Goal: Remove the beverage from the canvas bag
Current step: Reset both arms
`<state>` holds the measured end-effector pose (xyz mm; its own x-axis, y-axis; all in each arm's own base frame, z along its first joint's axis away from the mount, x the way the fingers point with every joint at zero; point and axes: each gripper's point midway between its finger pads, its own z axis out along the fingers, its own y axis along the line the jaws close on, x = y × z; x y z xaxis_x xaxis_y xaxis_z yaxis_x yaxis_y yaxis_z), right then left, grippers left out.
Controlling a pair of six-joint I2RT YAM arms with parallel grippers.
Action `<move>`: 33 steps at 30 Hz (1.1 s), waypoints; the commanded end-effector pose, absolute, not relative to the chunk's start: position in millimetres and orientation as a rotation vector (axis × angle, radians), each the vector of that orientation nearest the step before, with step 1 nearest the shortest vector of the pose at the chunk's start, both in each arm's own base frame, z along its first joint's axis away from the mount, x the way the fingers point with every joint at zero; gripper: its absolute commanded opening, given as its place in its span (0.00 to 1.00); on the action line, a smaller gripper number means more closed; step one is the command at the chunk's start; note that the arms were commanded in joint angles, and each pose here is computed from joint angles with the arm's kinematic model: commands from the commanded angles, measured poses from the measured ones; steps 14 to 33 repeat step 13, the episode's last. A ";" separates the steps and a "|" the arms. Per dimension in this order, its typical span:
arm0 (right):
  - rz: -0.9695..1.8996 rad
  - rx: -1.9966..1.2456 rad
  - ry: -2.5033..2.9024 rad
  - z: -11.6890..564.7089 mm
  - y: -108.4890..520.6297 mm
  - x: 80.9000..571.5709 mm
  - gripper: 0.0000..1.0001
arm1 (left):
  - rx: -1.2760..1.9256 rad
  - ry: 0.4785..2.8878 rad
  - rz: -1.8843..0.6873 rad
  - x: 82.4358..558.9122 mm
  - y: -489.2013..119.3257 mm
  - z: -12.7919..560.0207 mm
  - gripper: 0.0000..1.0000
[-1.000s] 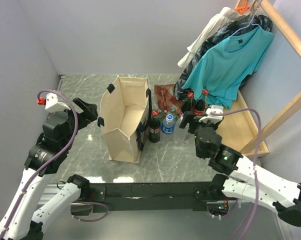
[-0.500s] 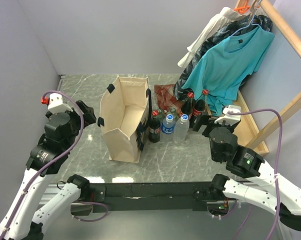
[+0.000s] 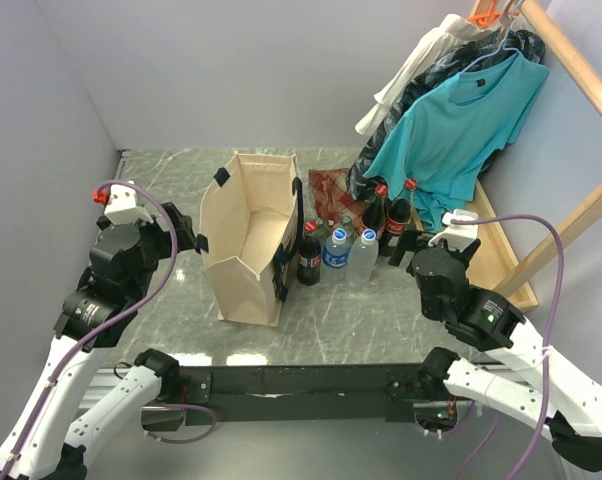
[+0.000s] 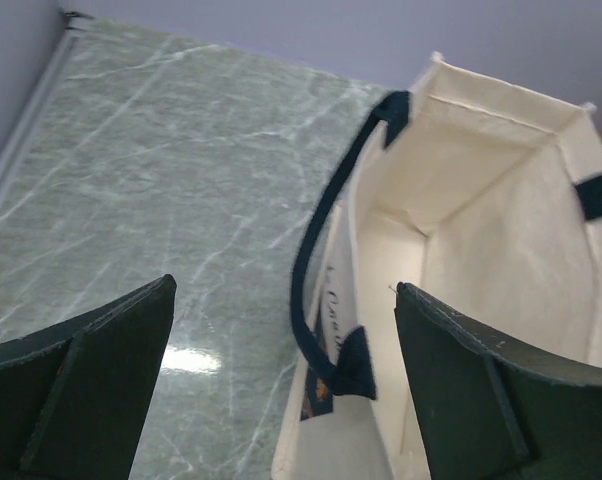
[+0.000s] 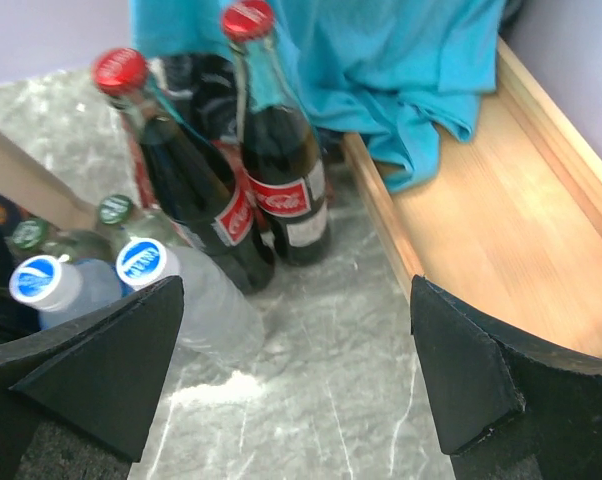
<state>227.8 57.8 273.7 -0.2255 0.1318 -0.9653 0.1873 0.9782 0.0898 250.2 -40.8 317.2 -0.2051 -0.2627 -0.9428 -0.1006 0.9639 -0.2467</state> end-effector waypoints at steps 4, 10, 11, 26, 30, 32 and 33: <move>-0.061 0.408 1.820 249.2 34.0 226.8 1.00 | -0.091 1.728 -0.323 257.2 -78.9 339.1 0.96; -0.092 0.504 1.769 239.5 5.4 224.5 1.00 | -0.059 1.758 -0.356 265.2 -90.9 337.8 0.96; -0.090 0.511 1.764 239.8 4.3 224.4 1.00 | -0.061 1.753 -0.359 265.0 -90.9 337.7 0.96; -0.123 0.547 1.760 238.8 -2.6 223.3 1.00 | -0.079 1.731 -0.356 264.3 -87.9 343.2 0.96; -0.123 0.547 1.760 238.8 -2.6 223.3 1.00 | -0.079 1.731 -0.356 264.3 -87.9 343.2 0.96; -0.123 0.547 1.760 238.8 -2.6 223.3 1.00 | -0.079 1.731 -0.356 264.3 -87.9 343.2 0.96; -0.123 0.547 1.760 238.8 -2.6 223.3 1.00 | -0.079 1.731 -0.356 264.3 -87.9 343.2 0.96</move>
